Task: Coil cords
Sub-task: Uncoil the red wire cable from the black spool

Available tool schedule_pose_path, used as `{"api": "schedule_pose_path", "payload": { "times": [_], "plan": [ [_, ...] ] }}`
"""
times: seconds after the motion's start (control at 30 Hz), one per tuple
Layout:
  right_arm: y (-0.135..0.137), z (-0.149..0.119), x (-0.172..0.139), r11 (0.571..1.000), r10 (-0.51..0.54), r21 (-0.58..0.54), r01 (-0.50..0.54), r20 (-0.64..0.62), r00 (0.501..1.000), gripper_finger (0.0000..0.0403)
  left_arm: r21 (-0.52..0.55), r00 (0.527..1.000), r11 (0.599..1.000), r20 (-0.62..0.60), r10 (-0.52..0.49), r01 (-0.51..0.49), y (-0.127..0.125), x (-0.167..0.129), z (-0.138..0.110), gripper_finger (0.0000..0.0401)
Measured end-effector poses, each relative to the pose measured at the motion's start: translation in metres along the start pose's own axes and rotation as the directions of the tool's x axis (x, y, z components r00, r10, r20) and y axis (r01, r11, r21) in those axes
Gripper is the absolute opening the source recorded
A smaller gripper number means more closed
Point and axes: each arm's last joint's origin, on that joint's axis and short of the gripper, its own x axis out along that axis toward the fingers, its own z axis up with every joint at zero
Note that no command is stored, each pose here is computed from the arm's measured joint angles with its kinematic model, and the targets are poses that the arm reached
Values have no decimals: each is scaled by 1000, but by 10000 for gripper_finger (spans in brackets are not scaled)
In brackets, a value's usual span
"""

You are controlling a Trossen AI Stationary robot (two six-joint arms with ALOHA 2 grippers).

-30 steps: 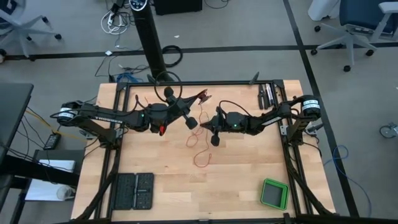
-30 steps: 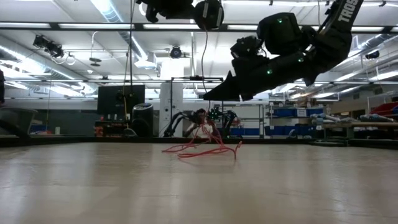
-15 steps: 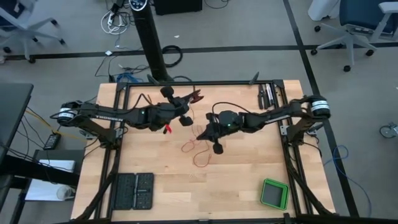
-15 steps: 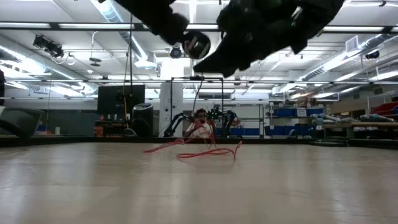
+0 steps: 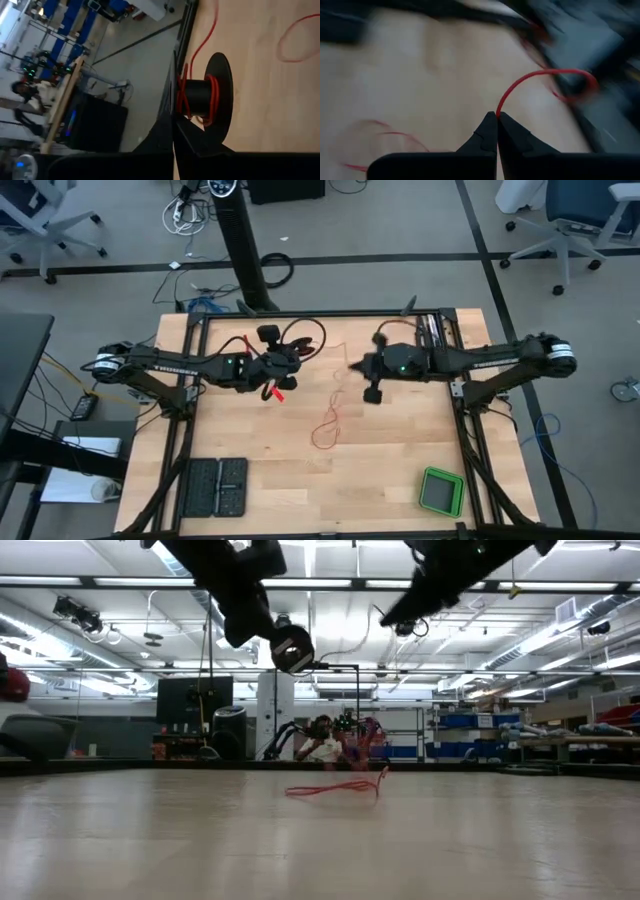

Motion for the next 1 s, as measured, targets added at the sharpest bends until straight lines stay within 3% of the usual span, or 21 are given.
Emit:
{"api": "schedule_pose_path", "payload": {
  "times": [0.17,0.27,0.4,0.5,0.57,0.63,0.8,1.0],
  "plan": [
    [-18,-22,-6,965,-222,90,247,-223,949,0,-135,997,990,71,-28,37,1,0,7,0],
    [-24,-33,1,955,-239,97,282,-315,919,0,-229,982,969,180,-55,96,4,-1,16,0],
    [-24,-42,16,966,-199,82,247,-380,903,0,-383,937,909,349,-25,167,13,-5,32,0],
    [-18,-46,31,986,-113,67,152,-400,909,0,-496,906,853,418,68,165,23,-8,41,0],
    [-10,-47,41,998,2,60,23,-390,921,0,-551,897,824,420,137,132,29,-9,43,0],
    [2,-46,48,987,159,67,-145,-353,922,0,-550,904,834,378,198,47,33,-8,42,0],
    [28,-35,52,885,461,39,-464,-207,863,0,-470,923,859,200,330,-205,40,-2,34,0],
    [46,-18,37,737,669,-76,-672,-62,741,0,-336,908,857,12,419,-391,47,10,20,0]
  ]
}}
